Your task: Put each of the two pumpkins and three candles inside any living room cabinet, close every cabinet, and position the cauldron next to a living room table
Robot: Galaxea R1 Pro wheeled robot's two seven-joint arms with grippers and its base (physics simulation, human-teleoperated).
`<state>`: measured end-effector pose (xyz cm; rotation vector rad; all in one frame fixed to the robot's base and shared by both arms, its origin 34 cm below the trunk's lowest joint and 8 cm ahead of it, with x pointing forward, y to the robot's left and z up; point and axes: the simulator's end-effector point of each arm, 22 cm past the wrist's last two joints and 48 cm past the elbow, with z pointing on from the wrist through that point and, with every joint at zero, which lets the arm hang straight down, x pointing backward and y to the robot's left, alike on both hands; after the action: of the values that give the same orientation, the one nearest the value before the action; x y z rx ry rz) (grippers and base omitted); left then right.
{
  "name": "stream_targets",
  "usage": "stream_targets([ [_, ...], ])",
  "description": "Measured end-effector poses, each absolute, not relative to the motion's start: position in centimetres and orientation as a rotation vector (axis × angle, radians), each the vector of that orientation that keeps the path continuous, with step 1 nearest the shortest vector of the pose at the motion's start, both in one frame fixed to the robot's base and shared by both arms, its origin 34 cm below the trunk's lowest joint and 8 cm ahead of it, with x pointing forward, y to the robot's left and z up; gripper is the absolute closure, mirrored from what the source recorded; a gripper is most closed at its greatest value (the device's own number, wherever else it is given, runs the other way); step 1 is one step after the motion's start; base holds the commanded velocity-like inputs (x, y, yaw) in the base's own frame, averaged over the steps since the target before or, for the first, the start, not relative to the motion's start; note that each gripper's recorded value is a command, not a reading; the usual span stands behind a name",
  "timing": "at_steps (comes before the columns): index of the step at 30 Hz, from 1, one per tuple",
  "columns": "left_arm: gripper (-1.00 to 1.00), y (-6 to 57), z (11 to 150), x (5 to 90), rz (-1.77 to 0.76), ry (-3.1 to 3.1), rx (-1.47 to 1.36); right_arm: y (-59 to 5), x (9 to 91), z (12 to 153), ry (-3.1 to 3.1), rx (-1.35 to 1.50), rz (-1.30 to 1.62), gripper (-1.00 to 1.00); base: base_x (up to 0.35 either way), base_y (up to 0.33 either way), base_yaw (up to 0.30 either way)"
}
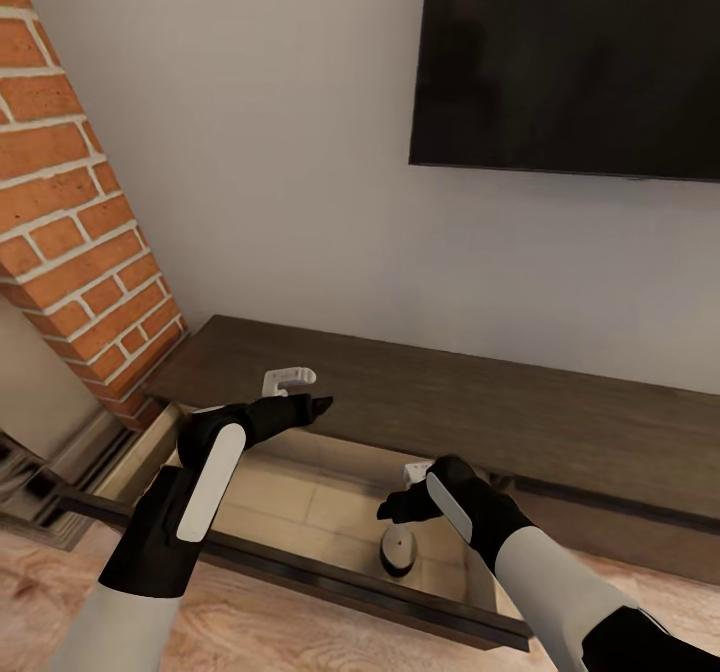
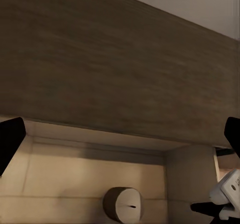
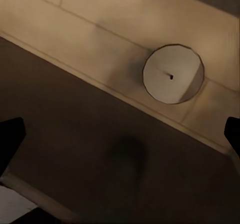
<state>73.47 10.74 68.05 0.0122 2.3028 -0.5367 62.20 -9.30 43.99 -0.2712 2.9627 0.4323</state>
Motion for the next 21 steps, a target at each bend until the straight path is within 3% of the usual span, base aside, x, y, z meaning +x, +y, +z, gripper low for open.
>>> stream_targets([
  [14,-1.0,10.7,72.1,73.9,-0.534,2.284,0.017,-9.3,63.2,47.9,2.942,-0.274,0.428,-1.0,0.0,0.0,0.1],
  [21,-1.0,10.7,73.9,74.1,-0.533,2.278,0.02,-9.3,63.5,49.6,2.936,-0.275,0.426,-1.0,-0.116,0.0,0.057],
])
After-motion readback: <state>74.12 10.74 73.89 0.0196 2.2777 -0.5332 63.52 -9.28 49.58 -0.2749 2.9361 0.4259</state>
